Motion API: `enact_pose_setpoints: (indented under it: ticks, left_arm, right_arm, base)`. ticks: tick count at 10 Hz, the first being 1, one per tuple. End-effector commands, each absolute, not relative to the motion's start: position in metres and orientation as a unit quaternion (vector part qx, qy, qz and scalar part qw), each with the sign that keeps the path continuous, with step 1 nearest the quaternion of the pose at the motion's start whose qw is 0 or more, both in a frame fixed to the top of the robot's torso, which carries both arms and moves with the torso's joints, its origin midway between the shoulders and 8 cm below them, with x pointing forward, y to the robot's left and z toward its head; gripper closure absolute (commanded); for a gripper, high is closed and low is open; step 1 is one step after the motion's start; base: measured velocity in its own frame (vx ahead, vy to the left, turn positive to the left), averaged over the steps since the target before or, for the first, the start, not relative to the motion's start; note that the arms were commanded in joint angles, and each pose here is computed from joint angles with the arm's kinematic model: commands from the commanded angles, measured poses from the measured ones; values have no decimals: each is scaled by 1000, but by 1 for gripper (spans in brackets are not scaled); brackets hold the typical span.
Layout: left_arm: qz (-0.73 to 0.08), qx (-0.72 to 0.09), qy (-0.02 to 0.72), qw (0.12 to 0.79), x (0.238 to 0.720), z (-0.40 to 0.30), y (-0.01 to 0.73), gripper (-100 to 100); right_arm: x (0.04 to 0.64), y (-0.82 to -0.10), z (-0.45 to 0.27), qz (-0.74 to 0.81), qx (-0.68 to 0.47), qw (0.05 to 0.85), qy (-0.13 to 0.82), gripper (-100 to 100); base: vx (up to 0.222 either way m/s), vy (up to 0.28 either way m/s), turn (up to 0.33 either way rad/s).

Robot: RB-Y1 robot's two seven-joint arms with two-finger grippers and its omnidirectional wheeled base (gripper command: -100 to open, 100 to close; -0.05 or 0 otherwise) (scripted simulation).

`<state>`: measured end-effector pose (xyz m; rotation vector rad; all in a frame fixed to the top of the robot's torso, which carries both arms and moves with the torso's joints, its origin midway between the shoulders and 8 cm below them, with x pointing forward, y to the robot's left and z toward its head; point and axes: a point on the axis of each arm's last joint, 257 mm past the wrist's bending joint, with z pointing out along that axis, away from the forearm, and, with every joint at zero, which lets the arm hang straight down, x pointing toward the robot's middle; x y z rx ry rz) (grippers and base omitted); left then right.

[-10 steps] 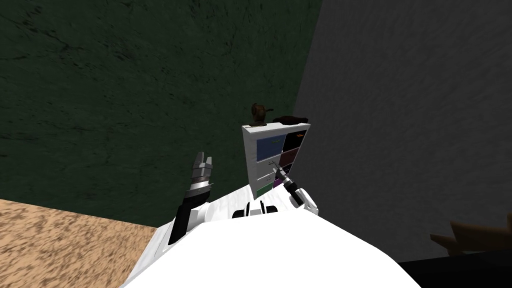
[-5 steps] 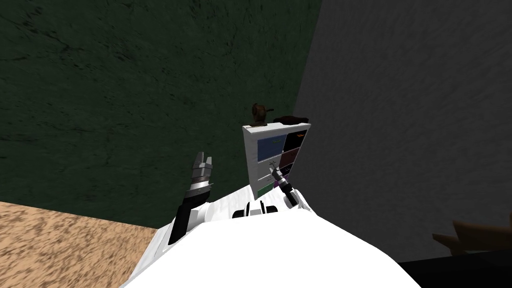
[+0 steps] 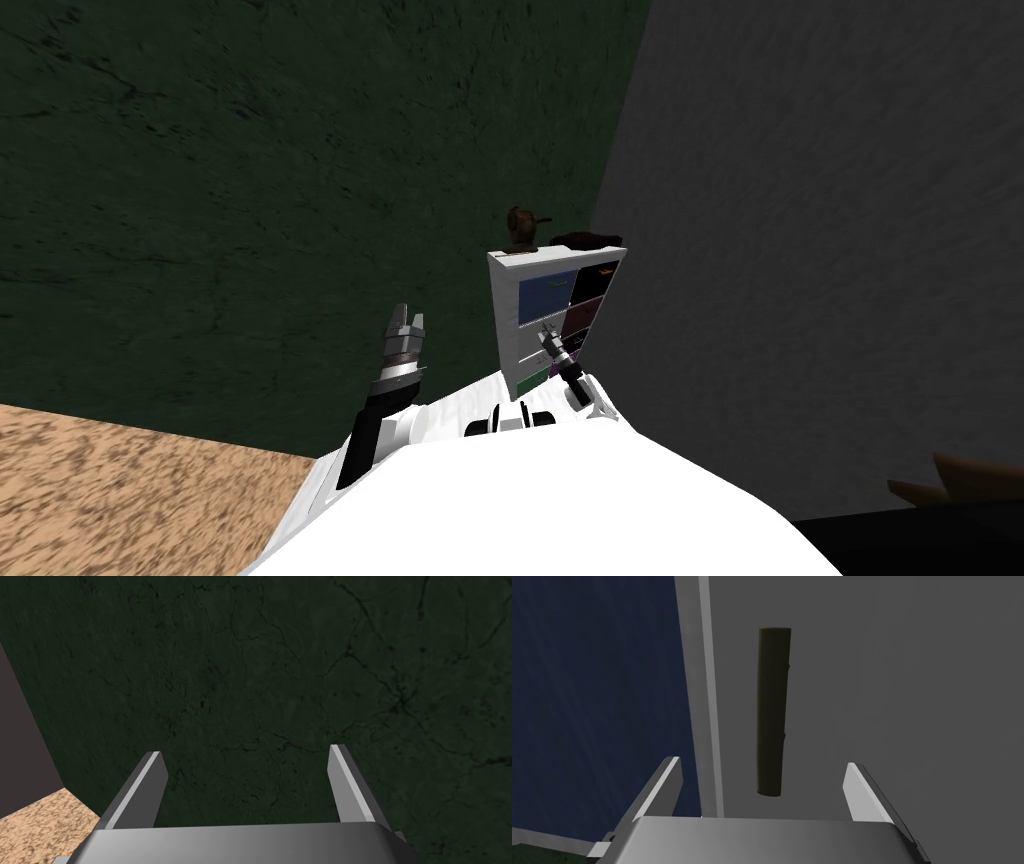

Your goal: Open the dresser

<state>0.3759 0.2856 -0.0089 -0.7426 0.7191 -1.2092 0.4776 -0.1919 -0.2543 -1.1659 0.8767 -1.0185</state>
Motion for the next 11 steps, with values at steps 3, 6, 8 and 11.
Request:
enact_pose_setpoints:
  ticks: [3, 6, 8, 11]
  left_arm:
    - [-543, -333, 323, 700, 376, -9, 286, 0]
    - [-543, -333, 323, 700, 376, -9, 286, 0]
    - [-543, -333, 323, 700, 376, -9, 286, 0]
    - [-543, -333, 323, 700, 376, -9, 286, 0]
  right_arm:
    - [474, -194, -253, -443, -510, 632, 380, 100]
    - [475, -195, -254, -441, -513, 631, 381, 100]
    - [460, -171, -258, -424, -526, 638, 368, 100]
    - [435, -134, -257, -400, -541, 654, 346, 100]
  base:
    - [-111, -32, -13]
    - [-159, -31, -15]
    - [-2, -32, -238]
    - [28, -62, -241]
